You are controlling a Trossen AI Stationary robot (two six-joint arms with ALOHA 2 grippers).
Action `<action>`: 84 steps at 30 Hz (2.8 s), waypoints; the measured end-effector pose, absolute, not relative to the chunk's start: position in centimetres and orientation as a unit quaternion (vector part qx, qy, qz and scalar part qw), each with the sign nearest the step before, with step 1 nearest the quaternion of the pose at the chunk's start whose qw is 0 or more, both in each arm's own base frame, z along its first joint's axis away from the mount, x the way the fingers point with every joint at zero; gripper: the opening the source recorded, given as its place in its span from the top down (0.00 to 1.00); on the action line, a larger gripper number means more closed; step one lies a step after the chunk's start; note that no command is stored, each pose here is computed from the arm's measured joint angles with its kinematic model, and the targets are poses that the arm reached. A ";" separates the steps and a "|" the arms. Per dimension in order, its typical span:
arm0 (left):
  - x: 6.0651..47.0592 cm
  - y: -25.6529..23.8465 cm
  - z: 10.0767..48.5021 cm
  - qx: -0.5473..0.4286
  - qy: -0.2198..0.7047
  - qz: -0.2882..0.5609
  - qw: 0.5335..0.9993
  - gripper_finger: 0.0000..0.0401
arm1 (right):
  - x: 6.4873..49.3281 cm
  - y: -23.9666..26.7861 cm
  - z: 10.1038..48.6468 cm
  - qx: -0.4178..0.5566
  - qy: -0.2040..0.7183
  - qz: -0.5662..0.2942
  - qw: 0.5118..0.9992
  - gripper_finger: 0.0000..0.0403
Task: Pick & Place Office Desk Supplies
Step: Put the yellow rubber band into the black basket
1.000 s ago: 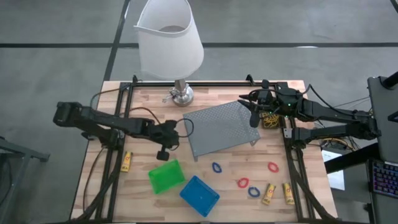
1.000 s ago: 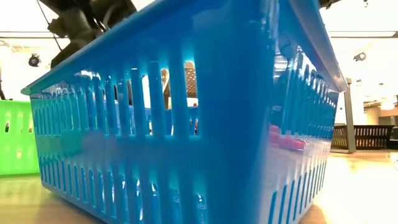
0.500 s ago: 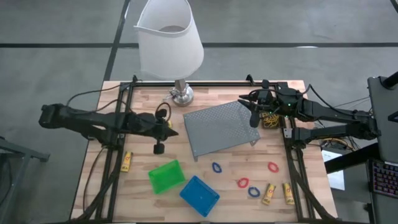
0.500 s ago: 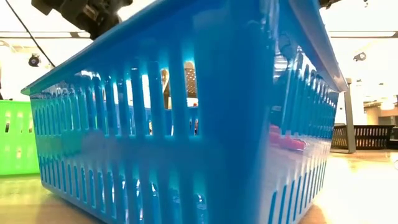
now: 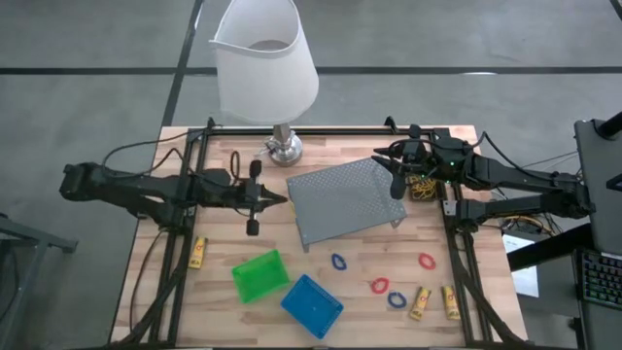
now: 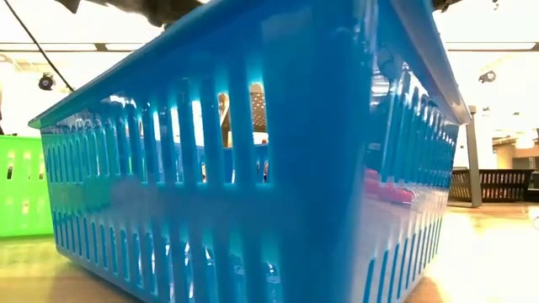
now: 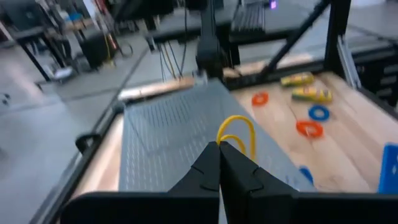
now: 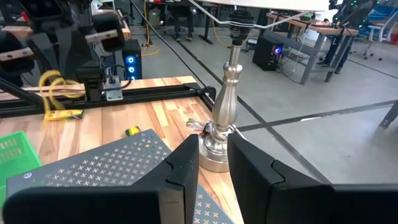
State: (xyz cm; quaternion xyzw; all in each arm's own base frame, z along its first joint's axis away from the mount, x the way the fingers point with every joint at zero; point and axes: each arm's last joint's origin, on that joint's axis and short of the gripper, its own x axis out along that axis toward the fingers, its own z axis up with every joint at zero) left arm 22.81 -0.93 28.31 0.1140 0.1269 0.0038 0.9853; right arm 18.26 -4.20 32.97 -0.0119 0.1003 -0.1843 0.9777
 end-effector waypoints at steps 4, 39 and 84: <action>23.0 -0.9 28.6 0.130 0.110 0.004 0.985 1.00 | 18.3 -4.2 33.0 -0.012 0.100 -0.184 0.978 0.82; 29.0 -1.3 27.0 0.227 0.021 0.000 0.974 1.00 | 20.2 -4.2 32.3 0.020 0.098 -0.123 0.987 0.84; 29.6 -1.1 26.6 0.248 0.035 0.000 0.968 1.00 | 28.7 -3.9 26.8 0.055 0.103 0.120 0.986 0.39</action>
